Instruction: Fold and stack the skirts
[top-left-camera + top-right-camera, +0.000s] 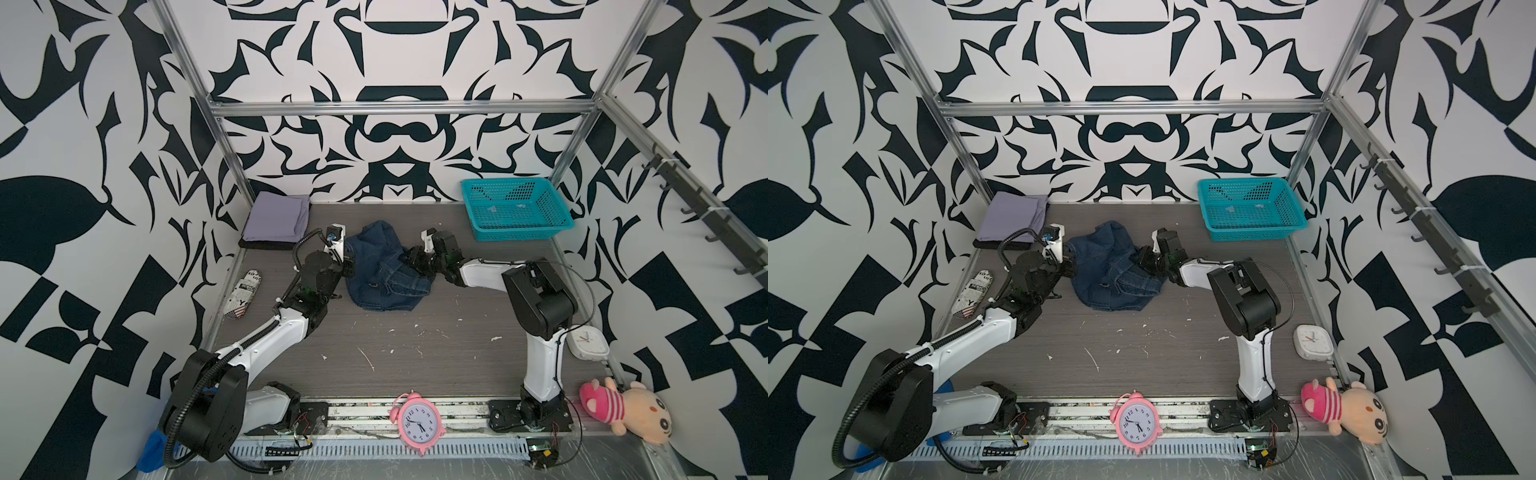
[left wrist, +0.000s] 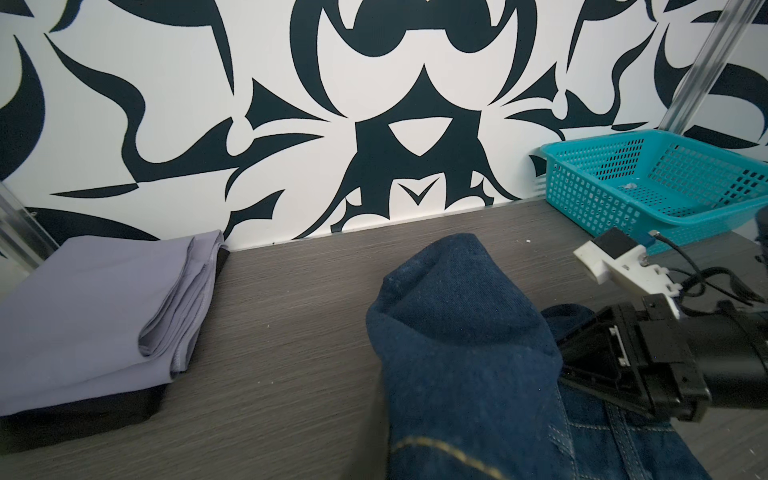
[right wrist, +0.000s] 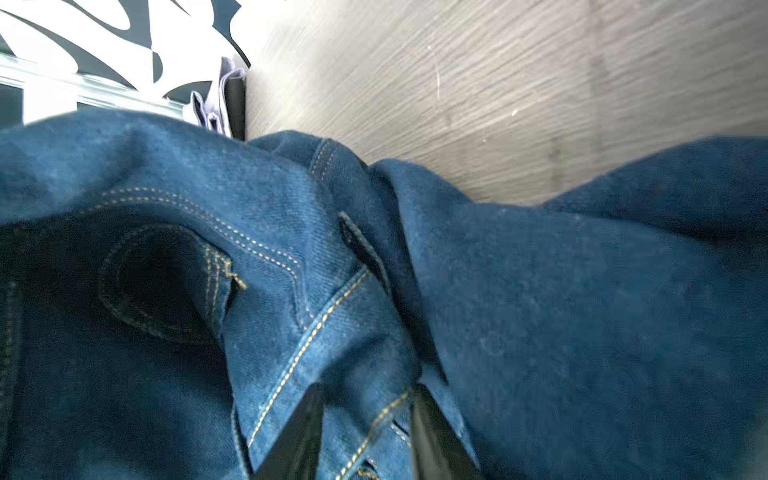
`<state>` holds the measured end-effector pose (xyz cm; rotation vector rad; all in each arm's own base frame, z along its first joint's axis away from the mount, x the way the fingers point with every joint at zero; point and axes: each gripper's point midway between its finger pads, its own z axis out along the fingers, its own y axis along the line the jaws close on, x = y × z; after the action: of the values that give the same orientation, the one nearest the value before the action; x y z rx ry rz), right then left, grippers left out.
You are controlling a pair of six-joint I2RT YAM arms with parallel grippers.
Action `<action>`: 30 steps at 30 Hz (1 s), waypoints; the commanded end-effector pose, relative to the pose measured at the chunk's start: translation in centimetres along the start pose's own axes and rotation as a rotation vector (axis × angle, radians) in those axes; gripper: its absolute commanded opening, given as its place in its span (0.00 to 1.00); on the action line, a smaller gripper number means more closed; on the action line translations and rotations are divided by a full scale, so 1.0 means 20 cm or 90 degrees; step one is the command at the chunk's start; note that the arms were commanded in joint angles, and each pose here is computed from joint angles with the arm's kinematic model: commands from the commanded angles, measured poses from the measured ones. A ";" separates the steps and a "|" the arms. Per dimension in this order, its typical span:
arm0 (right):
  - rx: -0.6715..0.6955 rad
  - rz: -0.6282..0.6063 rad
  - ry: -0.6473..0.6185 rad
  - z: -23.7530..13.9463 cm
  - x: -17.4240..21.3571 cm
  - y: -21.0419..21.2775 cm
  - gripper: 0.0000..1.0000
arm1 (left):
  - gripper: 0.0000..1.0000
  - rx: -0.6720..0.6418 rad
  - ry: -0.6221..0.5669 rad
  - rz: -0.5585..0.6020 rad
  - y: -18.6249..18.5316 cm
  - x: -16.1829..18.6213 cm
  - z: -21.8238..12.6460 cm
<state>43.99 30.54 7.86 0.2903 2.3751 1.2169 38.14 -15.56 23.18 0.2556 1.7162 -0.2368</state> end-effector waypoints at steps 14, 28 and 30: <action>-0.069 -0.047 -0.054 -0.03 -0.15 0.22 0.05 | 0.00 -0.010 -0.030 -0.010 0.02 -0.07 -0.03; -0.081 -0.155 -0.156 -0.52 -0.37 0.49 0.00 | 0.00 -0.023 -0.055 -0.011 0.06 -0.14 -0.11; -0.070 -0.171 -0.163 -0.58 -0.37 0.50 0.00 | 0.00 -0.025 -0.058 -0.008 0.06 -0.16 -0.12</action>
<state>45.12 26.64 22.69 0.1186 2.0668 1.1765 37.05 -14.57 25.84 0.2286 1.6561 -0.2361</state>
